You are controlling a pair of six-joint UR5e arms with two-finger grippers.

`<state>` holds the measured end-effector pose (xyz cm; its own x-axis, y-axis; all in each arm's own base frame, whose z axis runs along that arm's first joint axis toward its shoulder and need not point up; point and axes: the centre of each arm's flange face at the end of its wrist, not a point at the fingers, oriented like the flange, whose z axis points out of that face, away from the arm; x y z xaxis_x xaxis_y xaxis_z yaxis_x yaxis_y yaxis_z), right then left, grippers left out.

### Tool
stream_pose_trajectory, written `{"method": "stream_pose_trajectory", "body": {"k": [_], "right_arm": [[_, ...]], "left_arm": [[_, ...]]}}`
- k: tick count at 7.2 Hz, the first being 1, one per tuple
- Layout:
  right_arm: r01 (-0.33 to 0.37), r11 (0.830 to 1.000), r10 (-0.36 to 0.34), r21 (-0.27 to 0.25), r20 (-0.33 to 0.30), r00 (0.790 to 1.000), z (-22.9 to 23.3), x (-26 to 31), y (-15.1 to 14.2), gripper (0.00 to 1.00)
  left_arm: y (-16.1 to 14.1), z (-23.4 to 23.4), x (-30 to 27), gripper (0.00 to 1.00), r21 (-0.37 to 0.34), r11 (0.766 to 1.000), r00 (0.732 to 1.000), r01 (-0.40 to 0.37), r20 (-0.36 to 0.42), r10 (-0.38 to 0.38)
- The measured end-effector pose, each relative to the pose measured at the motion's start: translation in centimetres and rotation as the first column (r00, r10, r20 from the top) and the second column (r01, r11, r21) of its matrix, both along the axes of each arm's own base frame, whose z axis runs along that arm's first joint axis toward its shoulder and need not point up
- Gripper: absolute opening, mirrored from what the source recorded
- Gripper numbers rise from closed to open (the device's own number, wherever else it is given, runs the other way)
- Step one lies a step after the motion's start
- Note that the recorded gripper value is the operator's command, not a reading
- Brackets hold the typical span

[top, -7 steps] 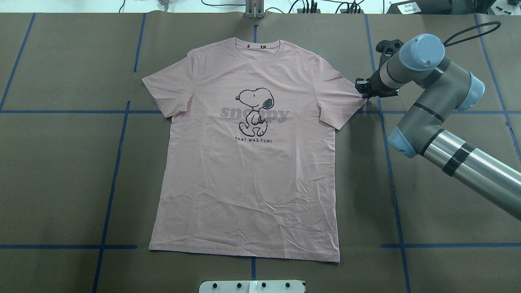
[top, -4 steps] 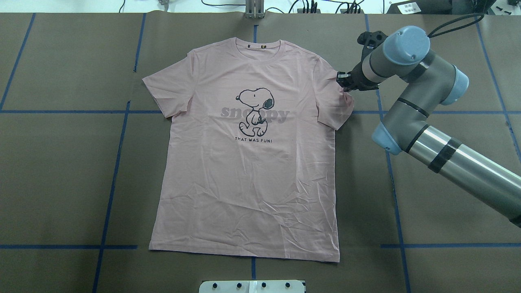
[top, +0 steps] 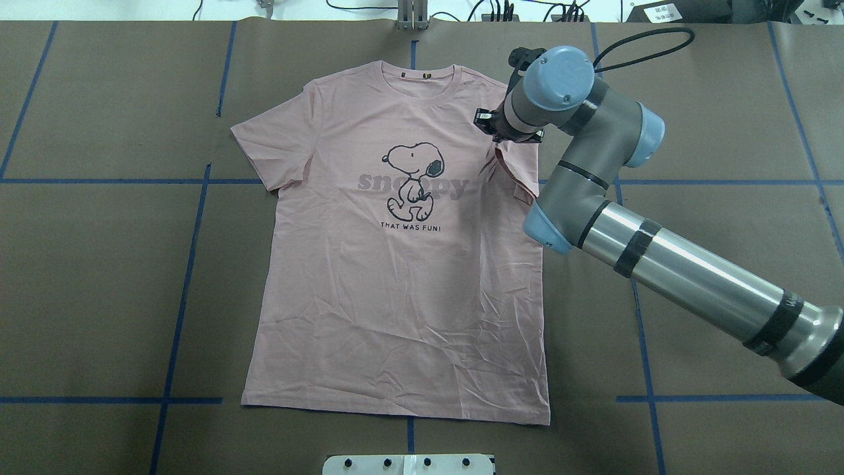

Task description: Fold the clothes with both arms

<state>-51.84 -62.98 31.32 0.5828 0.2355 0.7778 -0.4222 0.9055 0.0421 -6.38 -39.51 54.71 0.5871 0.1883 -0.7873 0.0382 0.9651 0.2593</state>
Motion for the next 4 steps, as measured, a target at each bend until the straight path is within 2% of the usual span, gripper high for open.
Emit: {"method": "stream_pose_trajectory", "body": {"k": [1, 3, 4], "right_arm": [[-0.009, 1.0, 0.009, -0.001, -0.013, 1.0, -0.4, -1.1, -0.5, 0.99], [-0.02, 1.0, 0.021, 0.019, -0.026, 0.999, -1.4, -1.7, -1.2, 1.0], [-0.005, 0.999, 0.007, 0.048, -0.032, 0.999, -1.9, -1.6, -1.2, 1.0]], "left_arm": [[0.0, 0.0, 0.1, 1.0, -0.004, 1.0, 1.0, -0.002, -0.011, 0.002], [-0.7, -0.9, 0.6, 1.0, 0.002, 1.0, 0.998, -0.012, -0.058, 0.013], [-2.0, -2.2, 1.5, 0.99, 0.003, 1.0, 0.996, -0.017, -0.092, 0.018]]}}
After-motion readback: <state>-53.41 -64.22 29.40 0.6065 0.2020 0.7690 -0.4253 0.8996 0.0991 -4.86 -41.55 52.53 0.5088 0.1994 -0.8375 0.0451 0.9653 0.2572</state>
